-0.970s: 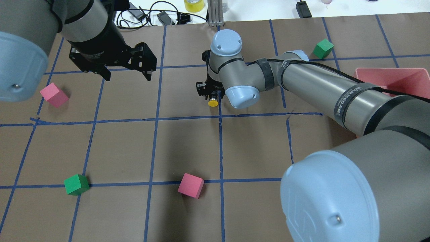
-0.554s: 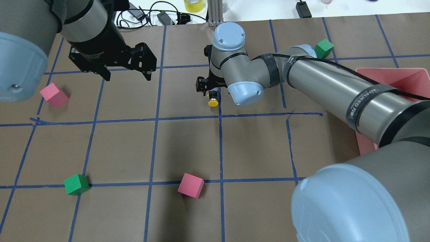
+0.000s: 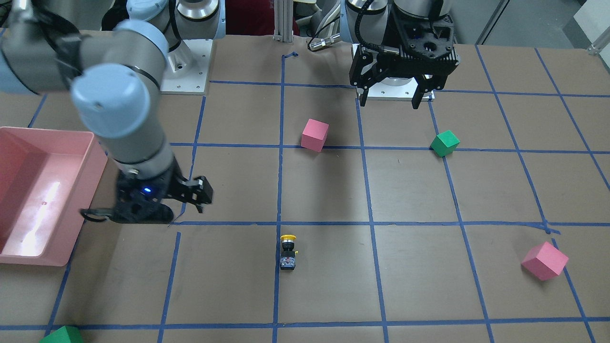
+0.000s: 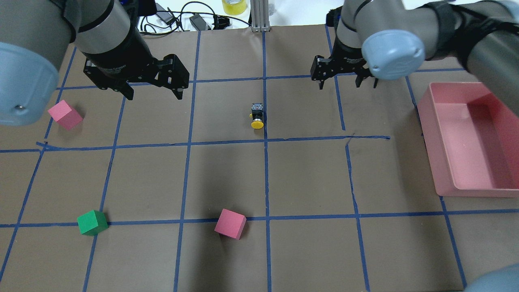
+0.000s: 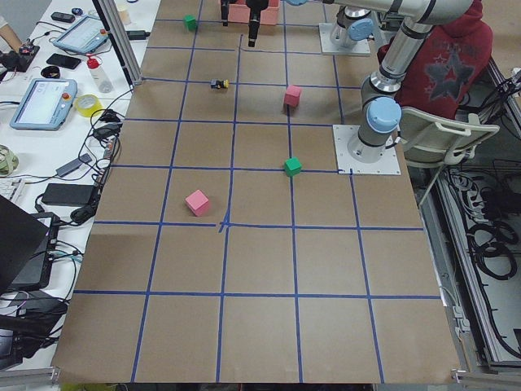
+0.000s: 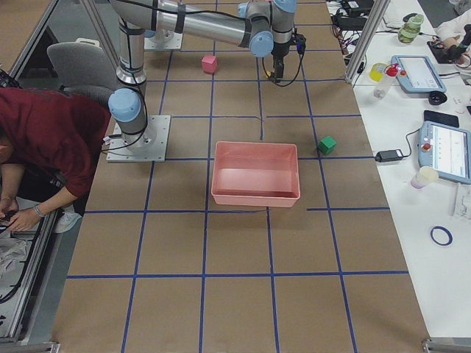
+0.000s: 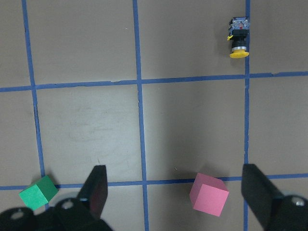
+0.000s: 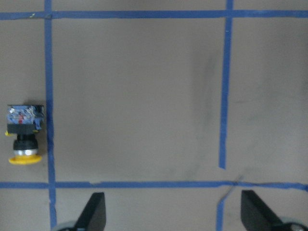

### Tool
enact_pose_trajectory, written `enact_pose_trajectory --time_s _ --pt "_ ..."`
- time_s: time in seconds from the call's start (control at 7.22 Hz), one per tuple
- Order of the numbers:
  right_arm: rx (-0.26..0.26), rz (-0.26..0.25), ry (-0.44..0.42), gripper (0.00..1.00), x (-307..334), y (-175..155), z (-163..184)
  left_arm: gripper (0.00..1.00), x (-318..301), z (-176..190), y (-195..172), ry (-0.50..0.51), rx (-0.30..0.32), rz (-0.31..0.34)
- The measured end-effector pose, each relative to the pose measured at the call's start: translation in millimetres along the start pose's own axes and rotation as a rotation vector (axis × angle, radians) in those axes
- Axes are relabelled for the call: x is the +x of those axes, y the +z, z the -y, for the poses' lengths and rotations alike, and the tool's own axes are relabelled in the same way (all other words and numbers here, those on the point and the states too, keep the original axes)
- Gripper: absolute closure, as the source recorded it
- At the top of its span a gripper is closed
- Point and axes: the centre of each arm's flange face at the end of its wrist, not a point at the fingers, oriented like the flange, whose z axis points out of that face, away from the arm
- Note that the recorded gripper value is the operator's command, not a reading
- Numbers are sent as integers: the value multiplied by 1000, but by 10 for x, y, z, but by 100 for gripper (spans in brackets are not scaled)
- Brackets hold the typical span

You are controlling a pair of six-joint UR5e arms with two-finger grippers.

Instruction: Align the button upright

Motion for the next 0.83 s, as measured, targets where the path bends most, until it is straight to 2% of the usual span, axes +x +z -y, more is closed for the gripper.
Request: enact_pose_trajectory --time_s 0.28,0.42,0.83 --pt "-51 0 -10 0 232 -622 -468 0 0 -5 2 0 -1 0" --pt "-64 2 -12 0 249 -821 -658 0 0 -7 2 0 0 0" --pt "-70 9 -59 0 254 -972 -793 0 0 -14 17 0 -4 -1"
